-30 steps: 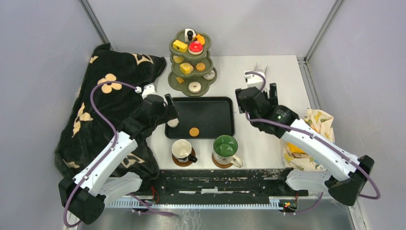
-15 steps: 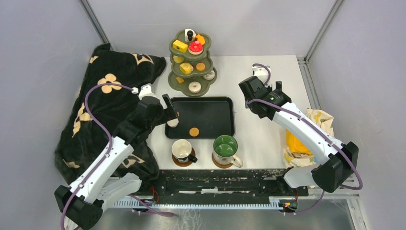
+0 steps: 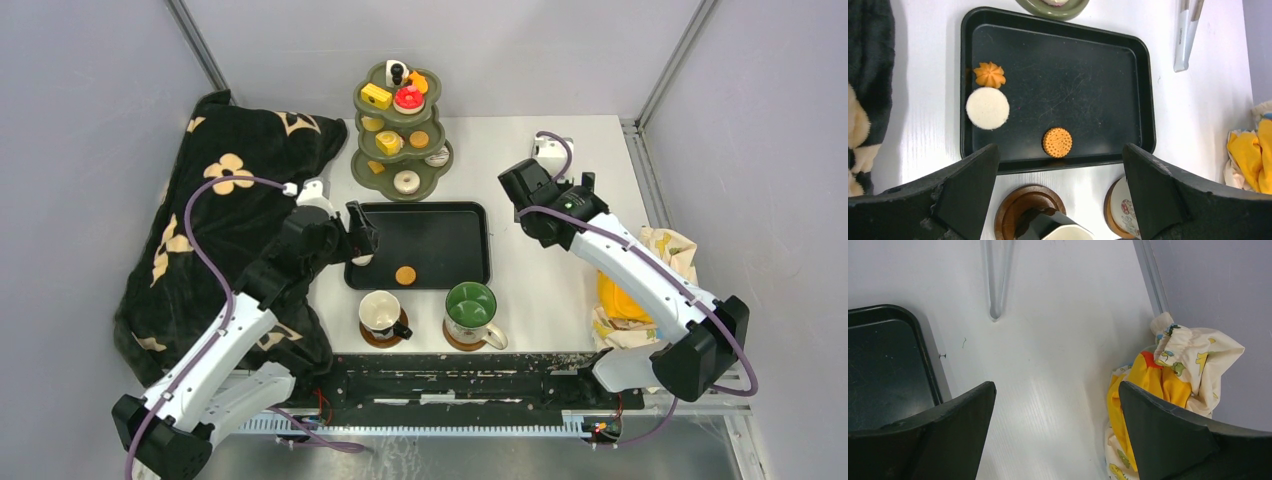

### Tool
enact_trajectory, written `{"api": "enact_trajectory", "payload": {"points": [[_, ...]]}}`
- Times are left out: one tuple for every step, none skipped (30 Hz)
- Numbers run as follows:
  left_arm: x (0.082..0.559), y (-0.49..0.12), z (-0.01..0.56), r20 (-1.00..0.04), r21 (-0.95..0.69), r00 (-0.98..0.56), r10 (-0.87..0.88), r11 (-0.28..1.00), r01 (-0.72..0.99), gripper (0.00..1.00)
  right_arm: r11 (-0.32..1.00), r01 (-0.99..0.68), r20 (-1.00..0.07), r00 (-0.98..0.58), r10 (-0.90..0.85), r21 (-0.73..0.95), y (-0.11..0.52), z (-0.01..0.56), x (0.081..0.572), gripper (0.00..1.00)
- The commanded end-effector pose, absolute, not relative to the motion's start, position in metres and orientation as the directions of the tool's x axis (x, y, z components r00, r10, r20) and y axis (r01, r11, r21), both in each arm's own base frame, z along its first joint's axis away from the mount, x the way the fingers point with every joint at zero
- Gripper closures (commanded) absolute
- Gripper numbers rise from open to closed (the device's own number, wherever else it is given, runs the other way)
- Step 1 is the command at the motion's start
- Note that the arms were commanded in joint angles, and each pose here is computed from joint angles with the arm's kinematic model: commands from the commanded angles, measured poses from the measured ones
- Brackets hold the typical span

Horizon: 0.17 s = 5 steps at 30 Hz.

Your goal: Serve the afternoon tea

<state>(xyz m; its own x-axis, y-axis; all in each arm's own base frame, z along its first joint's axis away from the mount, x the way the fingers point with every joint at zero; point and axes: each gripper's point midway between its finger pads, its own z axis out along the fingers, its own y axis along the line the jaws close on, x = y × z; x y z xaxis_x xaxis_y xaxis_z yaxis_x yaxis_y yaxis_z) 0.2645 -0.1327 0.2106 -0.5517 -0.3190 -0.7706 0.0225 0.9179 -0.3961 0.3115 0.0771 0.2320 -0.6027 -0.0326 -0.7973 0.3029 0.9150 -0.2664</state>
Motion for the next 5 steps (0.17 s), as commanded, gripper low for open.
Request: {"api": "enact_trajectory", "payload": {"points": [[0.2669, -0.1415, 0.2179, -0.802, -0.396, -0.527, -0.282, 0.911, 0.115, 0.01, 0.898, 0.371, -0.836, -0.548, 0.007, -0.236, 0.0705, 0.2397, 0.3144, 0.00], [0.2663, -0.1410, 0.2181, -0.802, -0.397, -0.525, -0.284, 0.911, 0.113, 0.01, 0.898, 0.372, -0.836, -0.549, 0.011, -0.233, 0.0709, 0.2385, 0.3146, 0.00], [0.2658, -0.1409, 0.2189, -0.802, -0.400, -0.525, -0.287, 0.910, 0.113, 0.01, 0.900, 0.370, -0.836, -0.549, 0.012, -0.230, 0.0718, 0.2379, 0.3148, 0.00], [0.2651, -0.1414, 0.2205, -0.802, -0.403, -0.523, -0.289, 0.907, 0.118, 0.01, 0.900, 0.372, -0.836, -0.548, 0.017, -0.225, 0.0723, 0.2376, 0.3150, 0.00], [0.2646, -0.1423, 0.2215, -0.804, -0.405, -0.521, -0.288, 0.906, 0.125, 0.01, 0.900, 0.378, -0.840, -0.543, 0.024, -0.219, 0.0724, 0.2389, 0.3157, 0.00]]}}
